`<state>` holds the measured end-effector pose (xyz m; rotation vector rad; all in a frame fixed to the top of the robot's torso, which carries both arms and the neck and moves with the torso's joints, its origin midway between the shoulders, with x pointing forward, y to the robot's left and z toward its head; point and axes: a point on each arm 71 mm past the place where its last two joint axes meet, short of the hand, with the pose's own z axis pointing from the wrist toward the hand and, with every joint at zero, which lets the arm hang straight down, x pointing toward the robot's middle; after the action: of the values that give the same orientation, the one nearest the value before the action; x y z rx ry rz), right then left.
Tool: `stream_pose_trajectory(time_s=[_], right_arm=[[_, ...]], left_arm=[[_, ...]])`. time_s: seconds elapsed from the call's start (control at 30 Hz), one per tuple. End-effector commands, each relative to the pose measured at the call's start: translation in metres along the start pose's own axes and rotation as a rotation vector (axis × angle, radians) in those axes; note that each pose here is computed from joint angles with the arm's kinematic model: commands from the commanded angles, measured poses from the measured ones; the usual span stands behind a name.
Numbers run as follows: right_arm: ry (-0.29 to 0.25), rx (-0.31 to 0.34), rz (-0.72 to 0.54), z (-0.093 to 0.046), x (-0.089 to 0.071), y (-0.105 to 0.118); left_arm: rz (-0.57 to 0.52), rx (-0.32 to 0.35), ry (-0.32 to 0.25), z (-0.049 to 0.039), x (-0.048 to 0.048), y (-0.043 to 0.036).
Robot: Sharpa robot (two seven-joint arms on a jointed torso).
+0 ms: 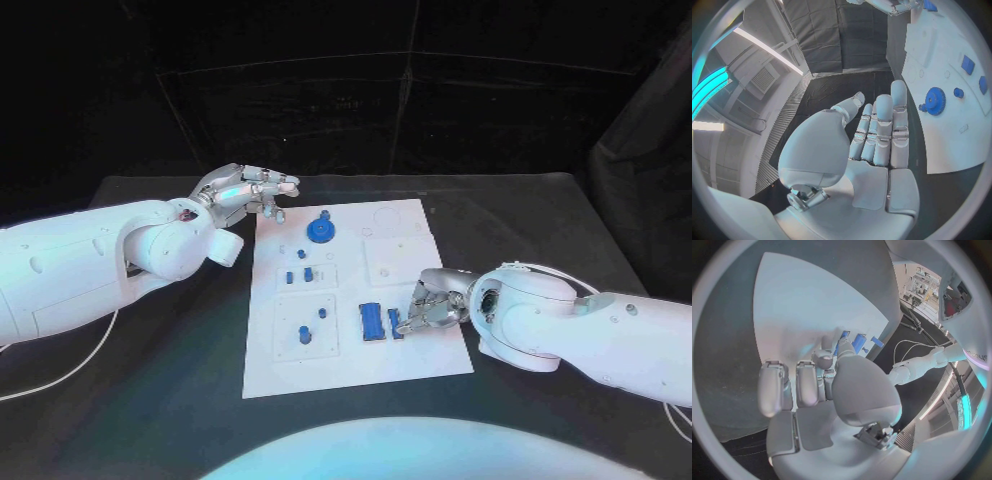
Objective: Assemble the parts on the task board
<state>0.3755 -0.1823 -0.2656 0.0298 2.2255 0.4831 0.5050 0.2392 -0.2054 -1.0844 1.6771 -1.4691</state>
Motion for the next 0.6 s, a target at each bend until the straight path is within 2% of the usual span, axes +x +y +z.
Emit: stream_pose_trajectory(time_s=[0.03,0.23,0.47,0.6], right_arm=[[0.114,0.044,-0.057,0.001,0.014,-0.007],[0.087,0.033,-0.025,0.000,0.013,-0.005],[0.005,0.006,0.143,-0.008,0.005,-0.012],[-0.038,-0.083,0.296,-0.015,-0.001,-0.014]], left_arm=[[-0.008,-0.009,0.020,0.0007,0.0022,-0.0003],[-0.008,-0.013,0.023,0.0006,0.0024,0.0000],[-0.007,-0.006,0.018,0.0002,0.0012,-0.0003],[-0.004,0.014,0.009,0.0002,-0.0004,-0.0016]])
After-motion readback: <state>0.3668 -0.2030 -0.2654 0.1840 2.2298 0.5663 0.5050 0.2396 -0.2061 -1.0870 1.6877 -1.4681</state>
